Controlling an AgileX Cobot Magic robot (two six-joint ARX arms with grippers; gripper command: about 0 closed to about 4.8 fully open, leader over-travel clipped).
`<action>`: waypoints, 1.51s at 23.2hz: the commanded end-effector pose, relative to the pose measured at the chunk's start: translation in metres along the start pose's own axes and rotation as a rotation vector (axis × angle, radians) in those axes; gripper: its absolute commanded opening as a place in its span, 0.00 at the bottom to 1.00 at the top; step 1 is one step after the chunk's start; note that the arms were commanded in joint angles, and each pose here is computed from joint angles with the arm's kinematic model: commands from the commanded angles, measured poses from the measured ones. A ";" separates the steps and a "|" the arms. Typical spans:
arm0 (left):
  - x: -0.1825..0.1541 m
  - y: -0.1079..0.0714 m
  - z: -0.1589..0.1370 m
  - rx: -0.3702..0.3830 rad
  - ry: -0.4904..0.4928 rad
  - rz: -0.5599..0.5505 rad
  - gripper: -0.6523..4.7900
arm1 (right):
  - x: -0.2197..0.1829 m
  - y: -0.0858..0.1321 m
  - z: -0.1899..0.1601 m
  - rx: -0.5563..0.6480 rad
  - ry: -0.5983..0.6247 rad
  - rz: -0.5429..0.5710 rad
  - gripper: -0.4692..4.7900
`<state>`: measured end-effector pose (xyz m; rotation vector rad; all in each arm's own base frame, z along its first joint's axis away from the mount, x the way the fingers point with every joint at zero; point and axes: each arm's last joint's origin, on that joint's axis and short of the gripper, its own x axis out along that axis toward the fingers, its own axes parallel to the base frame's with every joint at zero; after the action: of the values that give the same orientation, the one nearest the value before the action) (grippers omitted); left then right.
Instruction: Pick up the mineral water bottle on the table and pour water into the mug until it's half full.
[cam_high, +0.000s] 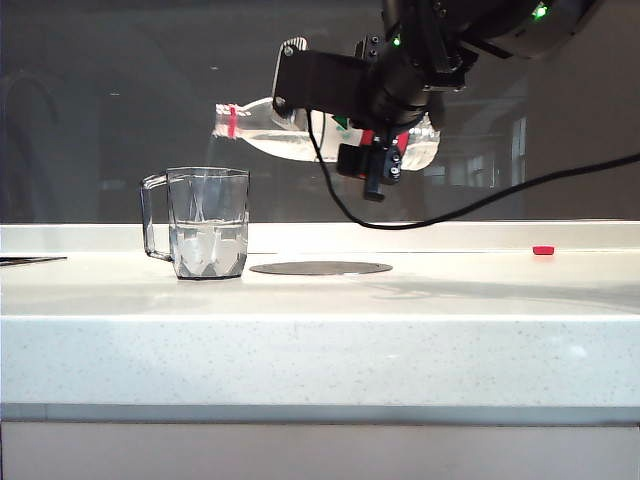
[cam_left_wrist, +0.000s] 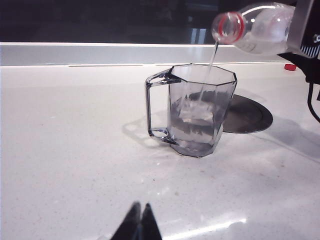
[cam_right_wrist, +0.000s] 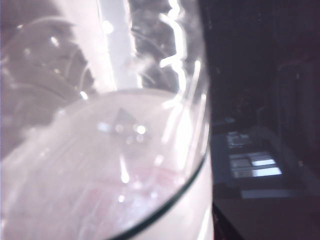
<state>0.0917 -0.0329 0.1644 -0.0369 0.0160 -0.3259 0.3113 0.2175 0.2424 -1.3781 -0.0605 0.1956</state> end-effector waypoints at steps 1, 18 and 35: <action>0.000 0.000 0.002 0.002 -0.009 -0.002 0.11 | -0.003 -0.011 0.006 0.127 -0.018 -0.060 0.73; 0.000 0.000 0.002 0.002 -0.009 -0.002 0.11 | -0.011 -0.015 0.010 0.790 0.079 -0.125 0.73; 0.000 0.000 0.002 0.002 -0.009 -0.003 0.11 | -0.016 -0.005 -0.034 1.484 -0.010 0.012 0.73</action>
<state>0.0917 -0.0329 0.1643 -0.0366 0.0175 -0.3259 0.3038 0.1856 0.2366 0.0269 0.1544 0.1972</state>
